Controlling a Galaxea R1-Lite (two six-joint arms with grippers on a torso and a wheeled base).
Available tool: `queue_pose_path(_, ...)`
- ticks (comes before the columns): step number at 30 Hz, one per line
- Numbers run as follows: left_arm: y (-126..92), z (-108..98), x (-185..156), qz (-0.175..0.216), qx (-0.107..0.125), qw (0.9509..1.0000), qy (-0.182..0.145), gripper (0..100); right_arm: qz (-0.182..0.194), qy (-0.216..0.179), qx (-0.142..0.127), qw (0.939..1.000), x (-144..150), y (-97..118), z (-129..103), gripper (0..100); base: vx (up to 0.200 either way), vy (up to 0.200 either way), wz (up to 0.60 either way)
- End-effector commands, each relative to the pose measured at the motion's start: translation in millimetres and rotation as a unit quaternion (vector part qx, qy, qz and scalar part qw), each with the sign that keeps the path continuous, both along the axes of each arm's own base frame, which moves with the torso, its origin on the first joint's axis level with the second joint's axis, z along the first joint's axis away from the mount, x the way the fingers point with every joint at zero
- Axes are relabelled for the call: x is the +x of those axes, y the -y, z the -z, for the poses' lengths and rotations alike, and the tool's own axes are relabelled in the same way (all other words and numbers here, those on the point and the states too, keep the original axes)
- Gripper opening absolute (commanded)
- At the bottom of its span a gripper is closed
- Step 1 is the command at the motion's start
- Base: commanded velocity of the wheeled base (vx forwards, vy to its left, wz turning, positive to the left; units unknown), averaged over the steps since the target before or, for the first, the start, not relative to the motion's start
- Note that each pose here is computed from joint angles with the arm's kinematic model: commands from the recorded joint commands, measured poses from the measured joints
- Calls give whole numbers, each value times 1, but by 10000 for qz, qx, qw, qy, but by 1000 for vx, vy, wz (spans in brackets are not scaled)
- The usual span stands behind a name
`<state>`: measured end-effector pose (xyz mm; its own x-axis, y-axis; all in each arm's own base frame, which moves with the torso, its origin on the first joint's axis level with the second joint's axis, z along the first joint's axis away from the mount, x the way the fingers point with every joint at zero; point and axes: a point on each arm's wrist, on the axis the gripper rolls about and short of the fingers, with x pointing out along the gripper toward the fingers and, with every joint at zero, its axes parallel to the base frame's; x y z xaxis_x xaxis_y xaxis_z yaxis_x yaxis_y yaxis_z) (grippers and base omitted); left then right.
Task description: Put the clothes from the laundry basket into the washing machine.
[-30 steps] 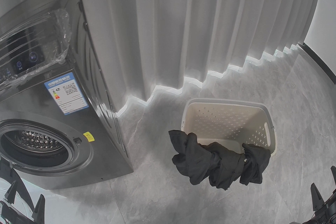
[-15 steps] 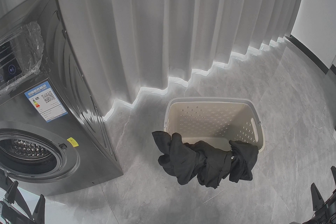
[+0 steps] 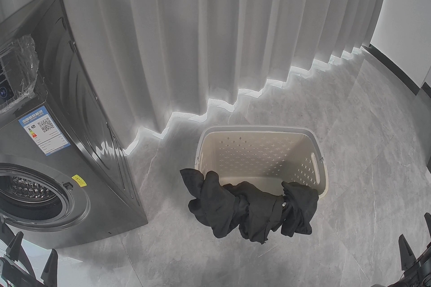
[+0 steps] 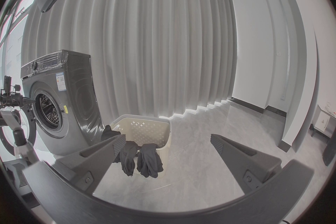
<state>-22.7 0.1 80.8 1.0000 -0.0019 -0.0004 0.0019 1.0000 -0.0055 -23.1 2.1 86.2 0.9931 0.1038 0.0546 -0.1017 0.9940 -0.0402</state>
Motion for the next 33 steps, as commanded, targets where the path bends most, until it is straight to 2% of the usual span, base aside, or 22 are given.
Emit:
queue_pose_path(1,0,5,0,-2,-3,10000,-6,100,-1,-6,-2,10000,0,0,5,100,0,0,0)
queue_pose_path(31,0,5,0,-2,5,10000,-13,100,2,1,-63,10000,0,0,5,100,0,0,0)
queue_pose_path(33,0,5,0,-2,-11,10000,-6,100,2,1,-63,10000,0,0,5,100,0,-200,0)
